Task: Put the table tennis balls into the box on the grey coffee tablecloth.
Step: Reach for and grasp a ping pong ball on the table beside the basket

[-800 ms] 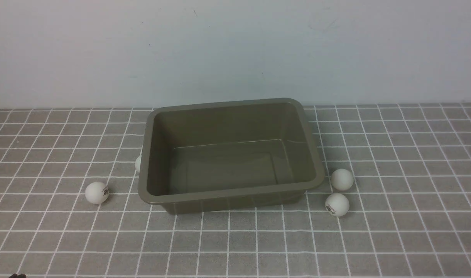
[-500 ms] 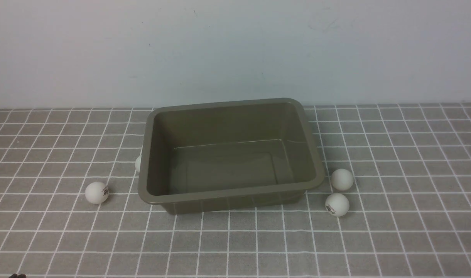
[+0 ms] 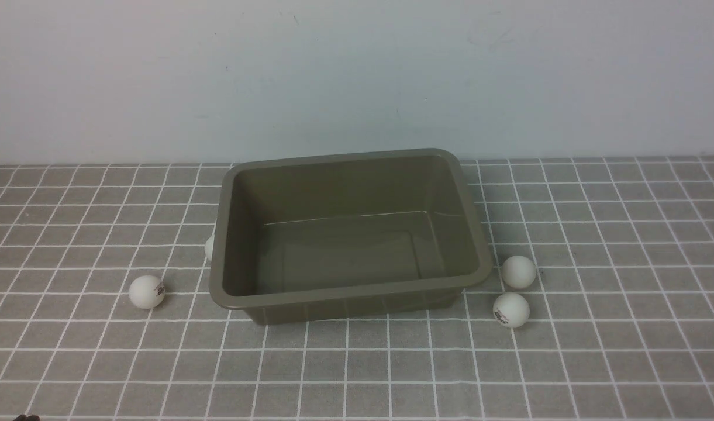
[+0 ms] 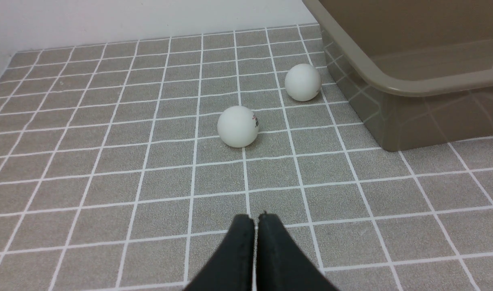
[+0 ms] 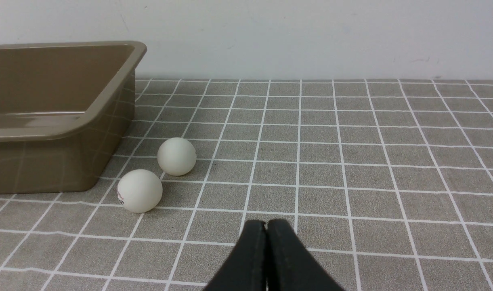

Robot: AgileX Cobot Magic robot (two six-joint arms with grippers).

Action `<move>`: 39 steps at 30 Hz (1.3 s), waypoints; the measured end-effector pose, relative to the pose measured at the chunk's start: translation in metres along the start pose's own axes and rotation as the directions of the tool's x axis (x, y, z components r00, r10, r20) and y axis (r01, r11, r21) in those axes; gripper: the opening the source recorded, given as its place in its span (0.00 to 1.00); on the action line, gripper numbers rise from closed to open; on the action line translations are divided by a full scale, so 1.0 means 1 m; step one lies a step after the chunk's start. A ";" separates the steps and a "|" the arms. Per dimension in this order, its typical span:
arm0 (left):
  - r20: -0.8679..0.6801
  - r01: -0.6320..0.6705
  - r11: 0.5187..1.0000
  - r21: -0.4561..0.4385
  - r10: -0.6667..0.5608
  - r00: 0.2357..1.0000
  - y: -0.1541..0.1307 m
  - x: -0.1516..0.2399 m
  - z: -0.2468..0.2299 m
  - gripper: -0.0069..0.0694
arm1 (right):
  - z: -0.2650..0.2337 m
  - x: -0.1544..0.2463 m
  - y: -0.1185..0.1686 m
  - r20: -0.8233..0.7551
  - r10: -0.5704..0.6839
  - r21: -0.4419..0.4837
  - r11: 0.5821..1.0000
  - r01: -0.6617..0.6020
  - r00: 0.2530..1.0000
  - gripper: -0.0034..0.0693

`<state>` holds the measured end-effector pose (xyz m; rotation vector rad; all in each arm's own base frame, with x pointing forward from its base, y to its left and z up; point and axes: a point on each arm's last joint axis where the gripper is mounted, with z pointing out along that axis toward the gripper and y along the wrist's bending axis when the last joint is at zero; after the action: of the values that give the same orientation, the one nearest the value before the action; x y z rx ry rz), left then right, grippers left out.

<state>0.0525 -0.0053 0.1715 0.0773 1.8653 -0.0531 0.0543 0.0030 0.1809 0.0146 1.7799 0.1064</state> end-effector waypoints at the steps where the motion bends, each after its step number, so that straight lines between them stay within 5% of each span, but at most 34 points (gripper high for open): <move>1: 0.000 -0.007 1.000 -0.002 0.007 1.000 0.000 0.000 0.000 0.08 | 0.000 0.000 0.000 0.000 0.000 0.000 1.000 0.000 1.000 0.03; 6: 0.054 0.000 1.000 -0.005 0.000 0.999 0.000 -0.005 0.000 0.08 | 0.000 0.000 0.000 0.000 -0.001 0.000 1.000 0.001 1.000 0.03; 10: 0.226 0.203 0.978 0.048 -0.208 0.952 0.000 -0.021 -0.002 0.08 | 0.000 -0.001 0.000 0.014 0.019 -0.005 1.000 -0.019 1.000 0.03; 13: 0.371 0.357 0.928 0.107 -0.370 0.851 0.004 -0.035 -0.007 0.08 | 0.000 -0.008 0.003 0.106 0.192 -0.056 0.981 -0.187 0.976 0.03; 16: 0.487 0.492 0.851 0.184 -0.514 0.706 0.010 -0.046 -0.013 0.08 | -0.003 -0.025 0.003 0.261 0.411 -0.153 0.911 -0.384 0.873 0.03; 20: 0.578 0.561 0.776 0.287 -0.607 0.545 0.015 -0.066 -0.026 0.08 | -0.011 -0.042 -0.001 0.422 0.518 -0.244 0.855 -0.457 0.744 0.03; 25: 0.640 0.485 0.808 0.334 -0.572 0.513 0.013 -0.142 -0.059 0.08 | -0.020 -0.055 -0.005 0.555 0.539 -0.304 0.840 -0.449 0.634 0.03; 27: 0.596 0.469 0.831 0.298 -0.546 0.588 0.010 -0.161 -0.054 0.08 | -0.022 -0.058 -0.006 0.579 0.537 -0.313 0.841 -0.441 0.614 0.03; 29: 0.460 0.423 0.873 0.241 -0.487 0.742 0.002 -0.196 -0.041 0.08 | -0.025 -0.061 -0.007 0.618 0.534 -0.327 0.842 -0.428 0.577 0.03; 31: 0.172 0.368 0.913 0.177 -0.397 0.902 -0.006 -0.214 -0.006 0.08 | -0.028 -0.064 -0.008 0.650 0.531 -0.339 0.843 -0.417 0.544 0.03; 32: 0.157 0.358 0.917 0.176 -0.385 0.909 -0.007 -0.219 -0.004 0.08 | -0.028 -0.064 -0.008 0.650 0.531 -0.339 0.843 -0.417 0.544 0.03; 34: -0.187 0.285 0.949 0.137 -0.257 0.948 -0.013 -0.220 0.042 0.08 | -0.032 -0.067 -0.009 0.681 0.528 -0.352 0.843 -0.406 0.507 0.03; 39: -0.526 0.177 0.980 0.091 -0.104 0.844 -0.009 -0.202 0.116 0.08 | -0.035 -0.069 -0.010 0.692 0.555 -0.382 0.824 -0.419 0.461 0.03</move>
<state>0.2211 -0.0280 0.3306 0.0511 2.4095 -0.2882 0.0357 -0.0143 0.2550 0.4161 0.8051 0.5834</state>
